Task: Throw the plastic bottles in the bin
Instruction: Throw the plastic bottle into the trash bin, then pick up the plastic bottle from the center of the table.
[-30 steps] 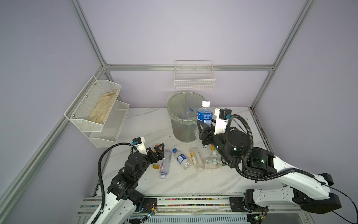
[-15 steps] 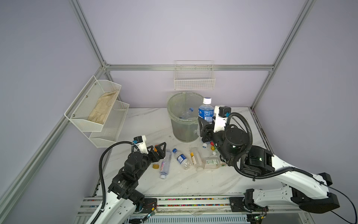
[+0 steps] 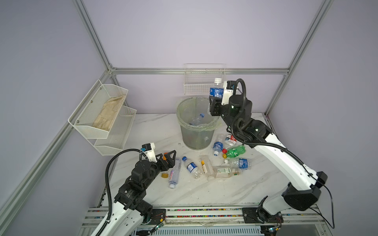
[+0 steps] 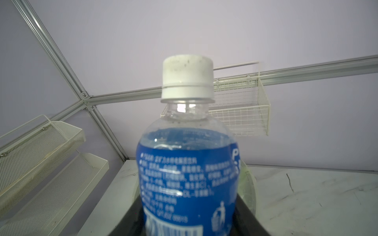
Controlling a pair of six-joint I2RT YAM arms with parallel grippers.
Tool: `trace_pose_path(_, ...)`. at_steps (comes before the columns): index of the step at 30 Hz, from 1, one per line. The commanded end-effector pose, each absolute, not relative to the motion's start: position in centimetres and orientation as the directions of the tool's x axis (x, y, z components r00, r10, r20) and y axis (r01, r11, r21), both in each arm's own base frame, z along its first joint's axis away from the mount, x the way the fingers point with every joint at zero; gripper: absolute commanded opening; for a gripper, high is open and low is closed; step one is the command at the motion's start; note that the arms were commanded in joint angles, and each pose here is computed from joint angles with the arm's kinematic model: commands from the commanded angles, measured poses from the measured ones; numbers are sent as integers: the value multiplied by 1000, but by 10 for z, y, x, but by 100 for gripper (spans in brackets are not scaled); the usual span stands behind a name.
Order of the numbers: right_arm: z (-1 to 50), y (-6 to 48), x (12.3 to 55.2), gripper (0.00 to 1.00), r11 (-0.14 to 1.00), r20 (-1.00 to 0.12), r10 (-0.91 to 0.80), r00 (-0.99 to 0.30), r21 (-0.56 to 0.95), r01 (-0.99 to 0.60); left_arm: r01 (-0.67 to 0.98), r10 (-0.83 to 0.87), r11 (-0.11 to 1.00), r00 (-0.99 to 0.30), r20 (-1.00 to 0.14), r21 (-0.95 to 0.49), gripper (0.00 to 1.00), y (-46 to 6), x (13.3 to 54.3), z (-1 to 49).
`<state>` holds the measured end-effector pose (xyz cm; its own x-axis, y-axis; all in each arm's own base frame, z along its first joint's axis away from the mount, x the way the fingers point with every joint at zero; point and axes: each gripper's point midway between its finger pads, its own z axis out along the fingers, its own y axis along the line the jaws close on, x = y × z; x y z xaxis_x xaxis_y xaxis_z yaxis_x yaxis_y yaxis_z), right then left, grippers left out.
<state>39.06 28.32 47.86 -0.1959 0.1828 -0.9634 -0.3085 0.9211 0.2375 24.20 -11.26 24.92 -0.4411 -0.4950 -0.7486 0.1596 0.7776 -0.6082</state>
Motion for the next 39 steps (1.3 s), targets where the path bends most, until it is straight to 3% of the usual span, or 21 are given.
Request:
trace_pose_path(1, 427, 309, 406, 71, 919, -926, 44, -374, 184, -347, 188, -482, 777, -437, -759, -601, 100, -115, 241, 245)
trace_pose_path(2, 420, 308, 412, 96, 935, -916, 35, -399, 171, -311, 188, -483, 776, -436, -759, -602, 100, -114, 240, 246)
trace_pose_path(3, 416, 308, 414, 97, 940, -910, 20, -415, 159, -302, 188, -483, 776, -438, -759, -602, 100, -114, 239, 245)
trace_pose_path(16, 467, 278, 366, 97, 904, -951, 118, -287, 223, -365, 179, -466, 787, -454, -759, -590, 99, -115, 240, 241)
trace_pose_path(39, 434, 219, 326, 97, 933, -936, 165, -312, 251, -259, 208, -305, 825, -619, -724, -526, 97, -165, 252, 206)
